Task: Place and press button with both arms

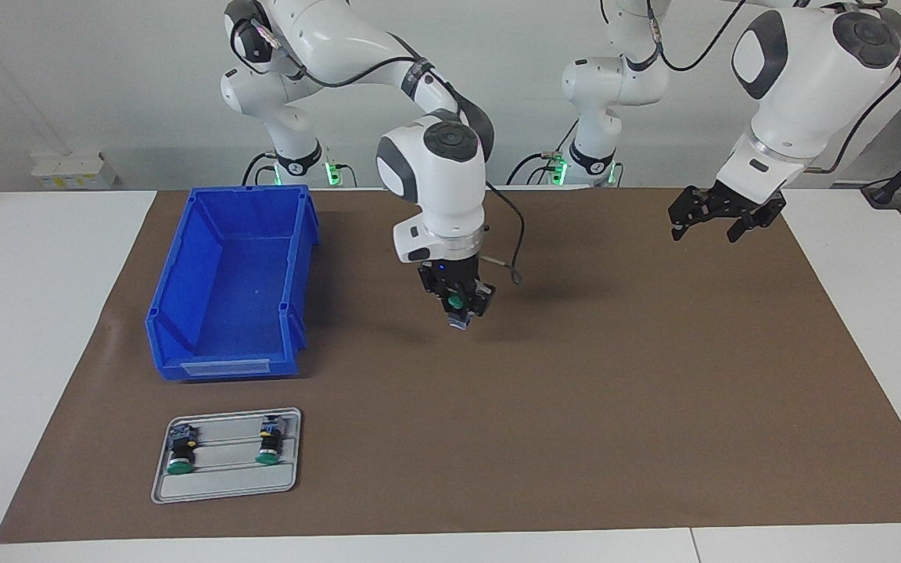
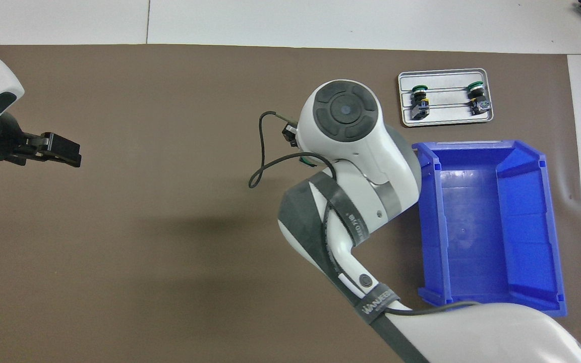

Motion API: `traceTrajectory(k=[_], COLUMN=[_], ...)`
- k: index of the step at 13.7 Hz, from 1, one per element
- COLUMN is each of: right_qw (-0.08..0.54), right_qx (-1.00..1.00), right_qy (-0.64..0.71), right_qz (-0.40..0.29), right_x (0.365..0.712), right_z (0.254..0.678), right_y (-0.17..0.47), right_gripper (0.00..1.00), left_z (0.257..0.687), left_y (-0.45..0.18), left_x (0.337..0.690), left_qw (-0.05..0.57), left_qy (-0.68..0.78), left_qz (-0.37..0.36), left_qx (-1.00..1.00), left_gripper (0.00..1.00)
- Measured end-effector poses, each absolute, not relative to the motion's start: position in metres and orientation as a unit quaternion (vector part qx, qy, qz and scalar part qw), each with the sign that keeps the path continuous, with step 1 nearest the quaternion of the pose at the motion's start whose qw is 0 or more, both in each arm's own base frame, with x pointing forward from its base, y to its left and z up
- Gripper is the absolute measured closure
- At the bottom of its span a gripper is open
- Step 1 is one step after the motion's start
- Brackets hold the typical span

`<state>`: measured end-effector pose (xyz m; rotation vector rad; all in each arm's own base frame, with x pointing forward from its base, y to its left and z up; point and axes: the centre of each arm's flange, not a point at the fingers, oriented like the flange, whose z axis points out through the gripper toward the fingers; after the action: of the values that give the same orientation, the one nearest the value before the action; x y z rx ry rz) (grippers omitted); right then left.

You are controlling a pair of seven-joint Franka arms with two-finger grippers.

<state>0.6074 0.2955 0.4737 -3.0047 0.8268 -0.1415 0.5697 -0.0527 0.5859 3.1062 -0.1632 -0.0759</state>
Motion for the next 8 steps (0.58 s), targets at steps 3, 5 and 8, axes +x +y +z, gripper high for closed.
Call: traceTrajectory(k=[3, 5, 8], right_qw=[0.002, -0.001, -0.008], right_qx=[-0.971, -0.976, -0.984], right_qy=[0.236, 0.213, 0.173], right_qz=[-0.045, -0.046, -0.045], right_x=[0.619, 0.629, 0.642], right_z=[0.494, 0.5, 0.499], right_y=[0.231, 0.193, 0.14], right_gripper=[0.66, 0.66, 0.66], left_z=[0.586, 0.586, 0.586], left_y=[-0.053, -0.053, -0.053], left_x=[0.57, 0.57, 0.57], left_qw=[0.015, 0.015, 0.015], left_qy=[-0.053, -0.053, -0.052], left_qz=[-0.024, -0.024, -0.024], left_qx=[0.998, 0.998, 0.998], left_gripper=[0.0, 0.0, 0.0])
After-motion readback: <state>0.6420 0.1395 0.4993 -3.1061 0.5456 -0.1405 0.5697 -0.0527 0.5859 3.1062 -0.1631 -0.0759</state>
